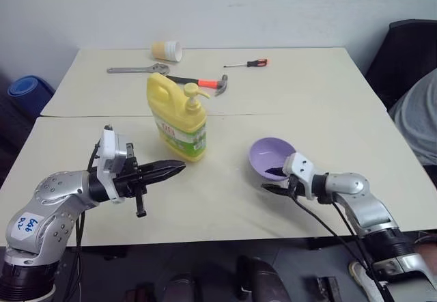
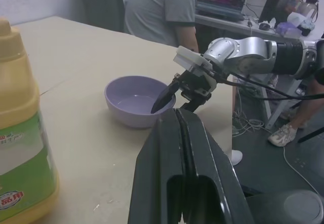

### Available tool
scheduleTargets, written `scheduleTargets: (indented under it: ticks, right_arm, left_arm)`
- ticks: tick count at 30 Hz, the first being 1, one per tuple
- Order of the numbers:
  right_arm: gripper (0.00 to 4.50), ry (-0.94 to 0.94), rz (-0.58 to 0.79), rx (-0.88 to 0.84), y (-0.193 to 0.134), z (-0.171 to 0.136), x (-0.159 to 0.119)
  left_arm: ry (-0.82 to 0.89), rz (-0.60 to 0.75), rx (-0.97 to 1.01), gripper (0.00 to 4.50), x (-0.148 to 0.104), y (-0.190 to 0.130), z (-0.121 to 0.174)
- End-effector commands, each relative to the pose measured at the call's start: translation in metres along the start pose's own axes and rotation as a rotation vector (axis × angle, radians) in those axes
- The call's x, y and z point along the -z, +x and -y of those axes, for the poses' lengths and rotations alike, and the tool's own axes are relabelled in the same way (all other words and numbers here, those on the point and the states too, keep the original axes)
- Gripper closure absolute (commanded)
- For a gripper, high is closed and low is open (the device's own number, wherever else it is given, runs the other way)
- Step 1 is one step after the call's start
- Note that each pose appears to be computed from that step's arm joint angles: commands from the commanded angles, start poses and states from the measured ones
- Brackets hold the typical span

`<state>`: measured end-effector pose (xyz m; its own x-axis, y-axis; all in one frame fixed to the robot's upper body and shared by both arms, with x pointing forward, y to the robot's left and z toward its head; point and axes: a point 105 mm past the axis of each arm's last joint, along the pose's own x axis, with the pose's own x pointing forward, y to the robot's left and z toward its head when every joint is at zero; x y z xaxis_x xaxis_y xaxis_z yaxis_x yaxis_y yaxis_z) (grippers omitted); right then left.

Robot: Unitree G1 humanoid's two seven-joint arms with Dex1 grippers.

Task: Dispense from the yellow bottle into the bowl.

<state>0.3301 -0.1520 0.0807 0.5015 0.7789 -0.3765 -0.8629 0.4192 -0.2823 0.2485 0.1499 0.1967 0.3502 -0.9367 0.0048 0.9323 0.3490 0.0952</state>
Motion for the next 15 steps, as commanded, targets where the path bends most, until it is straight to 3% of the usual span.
scheduleTargets:
  ticks: [1, 4, 9, 15]
  right_arm:
    - [3.62, -0.054, 0.063, 0.034, -0.004, 0.009, -0.017]
    - [4.46, -0.077, 0.084, 0.025, -0.004, 0.01, -0.023]
    - [4.46, -0.15, 0.146, -0.02, -0.008, 0.014, -0.051]
    - [4.46, -0.281, 0.194, -0.188, -0.007, 0.005, -0.129]
  left_arm:
    - [0.042, 0.029, 0.005, 4.5, -0.013, 0.0, 0.002]
    - [0.038, 0.037, -0.005, 4.5, -0.014, -0.002, 0.0]
    - [0.065, 0.066, -0.031, 4.5, -0.023, -0.006, -0.006]
    - [0.263, 0.177, -0.138, 4.5, -0.098, -0.002, -0.042]
